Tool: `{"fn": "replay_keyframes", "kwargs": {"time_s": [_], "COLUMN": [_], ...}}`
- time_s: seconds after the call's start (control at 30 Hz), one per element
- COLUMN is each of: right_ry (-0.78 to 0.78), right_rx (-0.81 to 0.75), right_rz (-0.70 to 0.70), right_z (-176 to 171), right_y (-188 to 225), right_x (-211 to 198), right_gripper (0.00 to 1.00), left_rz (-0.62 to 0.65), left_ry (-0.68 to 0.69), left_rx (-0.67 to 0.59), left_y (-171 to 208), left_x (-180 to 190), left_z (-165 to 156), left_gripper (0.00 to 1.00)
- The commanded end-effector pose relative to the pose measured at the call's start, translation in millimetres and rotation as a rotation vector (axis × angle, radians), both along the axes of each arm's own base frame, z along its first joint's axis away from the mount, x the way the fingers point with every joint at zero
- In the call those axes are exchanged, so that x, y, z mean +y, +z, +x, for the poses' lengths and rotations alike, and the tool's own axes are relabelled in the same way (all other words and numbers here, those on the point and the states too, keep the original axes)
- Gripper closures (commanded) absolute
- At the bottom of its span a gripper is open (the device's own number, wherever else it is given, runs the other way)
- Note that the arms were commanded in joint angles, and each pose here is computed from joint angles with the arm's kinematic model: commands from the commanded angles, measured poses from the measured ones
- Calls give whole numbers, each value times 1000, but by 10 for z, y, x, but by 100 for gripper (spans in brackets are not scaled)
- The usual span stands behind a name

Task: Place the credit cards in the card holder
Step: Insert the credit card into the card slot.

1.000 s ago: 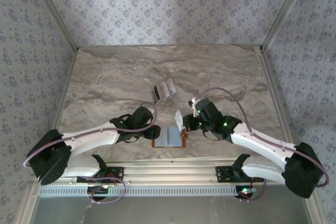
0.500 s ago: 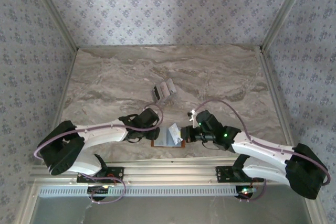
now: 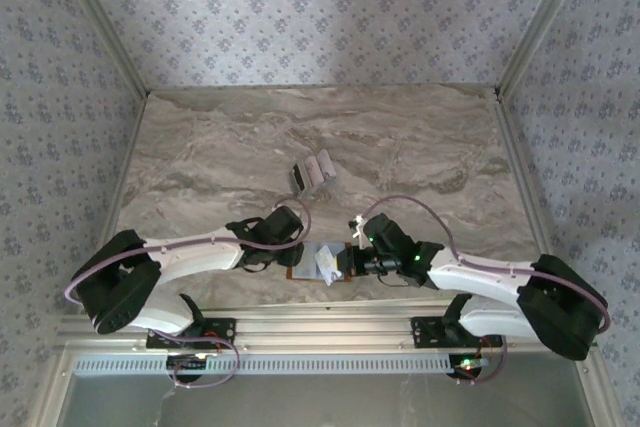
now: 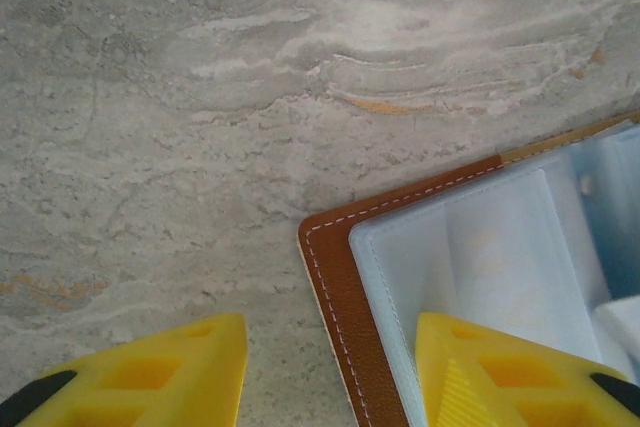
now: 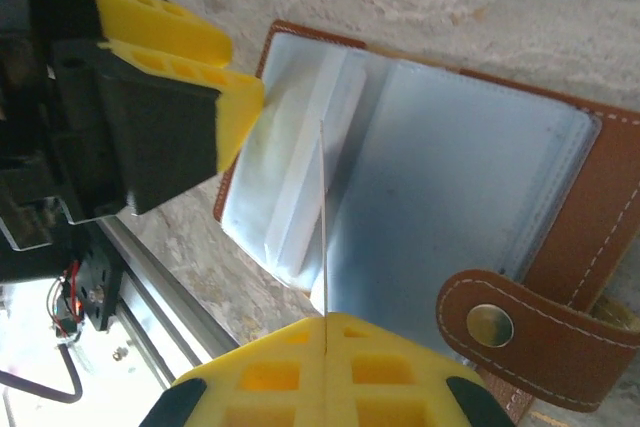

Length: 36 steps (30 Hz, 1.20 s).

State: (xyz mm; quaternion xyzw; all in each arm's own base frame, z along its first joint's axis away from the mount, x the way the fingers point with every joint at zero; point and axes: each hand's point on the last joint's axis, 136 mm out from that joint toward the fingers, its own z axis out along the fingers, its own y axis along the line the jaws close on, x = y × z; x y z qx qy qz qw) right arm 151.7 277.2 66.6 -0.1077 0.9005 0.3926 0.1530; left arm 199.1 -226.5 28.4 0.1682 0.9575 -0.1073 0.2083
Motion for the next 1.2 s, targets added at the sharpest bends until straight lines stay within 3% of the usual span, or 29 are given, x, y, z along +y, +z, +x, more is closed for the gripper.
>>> {"fn": "replay_keyframes", "kwargs": {"time_s": [0.0,0.7,1.17], "right_ry": [9,-107,-178], "right_rx": [19,-14,-19], "right_rz": [22,-5,64], "right_z": [-11,312,330], "right_y": [23,-71,-133], "right_x": [78,128,326], "right_gripper": [100,100,100], "left_rz": [23,2,-29], "left_ry": [7,12,14], "left_rx": [2,25,51], "left_y": [6,-15,-27], "left_x": [24,32,1], "left_z": [-11,-70,-121], "left_gripper": [52,53,53]}}
